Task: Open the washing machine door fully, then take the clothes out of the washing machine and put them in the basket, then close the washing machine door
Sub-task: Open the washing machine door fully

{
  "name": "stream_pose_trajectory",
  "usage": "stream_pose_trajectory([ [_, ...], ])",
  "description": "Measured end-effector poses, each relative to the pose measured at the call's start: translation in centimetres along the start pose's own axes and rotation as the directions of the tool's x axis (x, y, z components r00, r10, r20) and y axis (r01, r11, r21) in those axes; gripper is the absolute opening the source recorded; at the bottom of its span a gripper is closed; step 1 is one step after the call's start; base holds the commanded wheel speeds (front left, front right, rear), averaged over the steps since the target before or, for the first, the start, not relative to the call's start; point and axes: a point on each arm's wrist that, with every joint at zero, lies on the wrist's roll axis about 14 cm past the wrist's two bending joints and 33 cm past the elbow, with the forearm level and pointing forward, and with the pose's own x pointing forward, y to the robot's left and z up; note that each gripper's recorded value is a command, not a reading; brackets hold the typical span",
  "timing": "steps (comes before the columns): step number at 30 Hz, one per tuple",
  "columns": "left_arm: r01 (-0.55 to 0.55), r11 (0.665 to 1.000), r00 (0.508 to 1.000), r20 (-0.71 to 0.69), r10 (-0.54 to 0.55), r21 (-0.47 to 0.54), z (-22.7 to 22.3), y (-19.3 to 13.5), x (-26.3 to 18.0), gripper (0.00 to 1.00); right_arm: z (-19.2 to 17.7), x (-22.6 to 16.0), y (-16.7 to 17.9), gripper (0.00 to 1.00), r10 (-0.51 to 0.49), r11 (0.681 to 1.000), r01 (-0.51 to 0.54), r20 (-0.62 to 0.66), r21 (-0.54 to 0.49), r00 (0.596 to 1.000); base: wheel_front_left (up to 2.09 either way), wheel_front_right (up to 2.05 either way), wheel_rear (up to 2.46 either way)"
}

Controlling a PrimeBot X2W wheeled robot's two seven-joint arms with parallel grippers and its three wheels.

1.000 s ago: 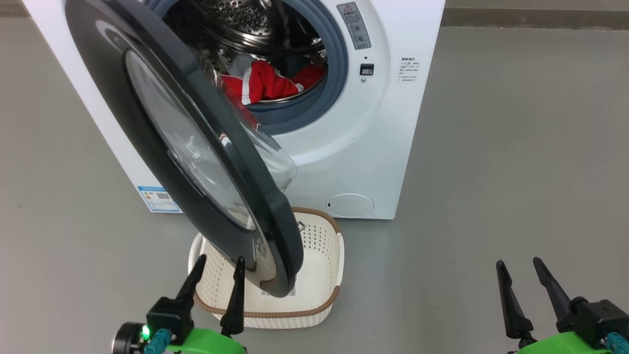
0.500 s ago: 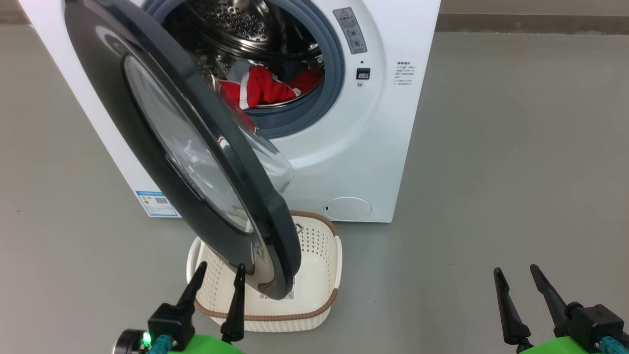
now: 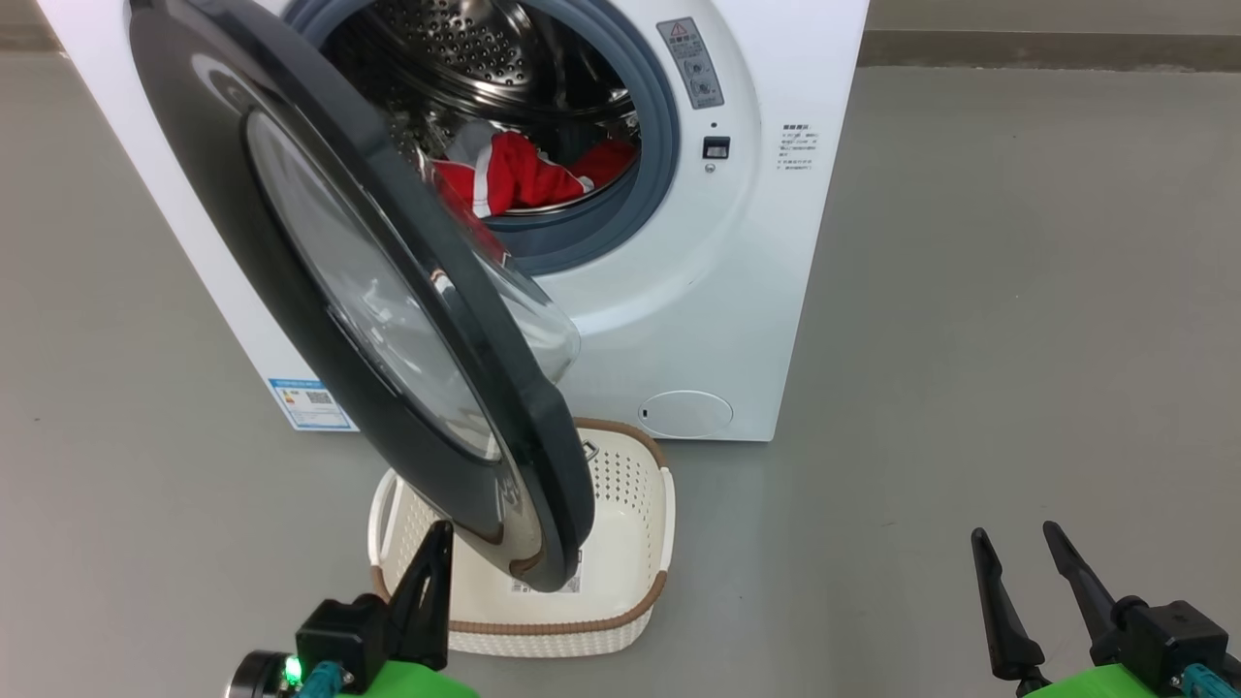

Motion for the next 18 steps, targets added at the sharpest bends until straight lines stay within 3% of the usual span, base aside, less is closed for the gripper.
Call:
stream_pose_trajectory([
  [10,-0.008,1.0,0.998,0.057,0.008,-0.006,1.8,0.2,0.3,0.0,0.0,0.1,0.1,1.0,0.002,1.0,-0.002,0.0,0.0,1.0,0.0,0.0,0.0],
  [14,-0.02,1.0,0.98,0.197,0.022,-0.013,6.4,0.3,0.9,0.0,0.0,0.1,0.1,1.0,0.004,1.0,-0.004,0.001,0.0,1.0,0.0,0.0,0.0],
  [18,-0.014,1.0,0.901,0.433,0.013,-0.001,14.6,-0.3,1.0,0.0,0.0,0.1,0.2,1.0,0.007,1.0,-0.007,-0.002,0.0,1.0,0.0,0.0,0.0],
])
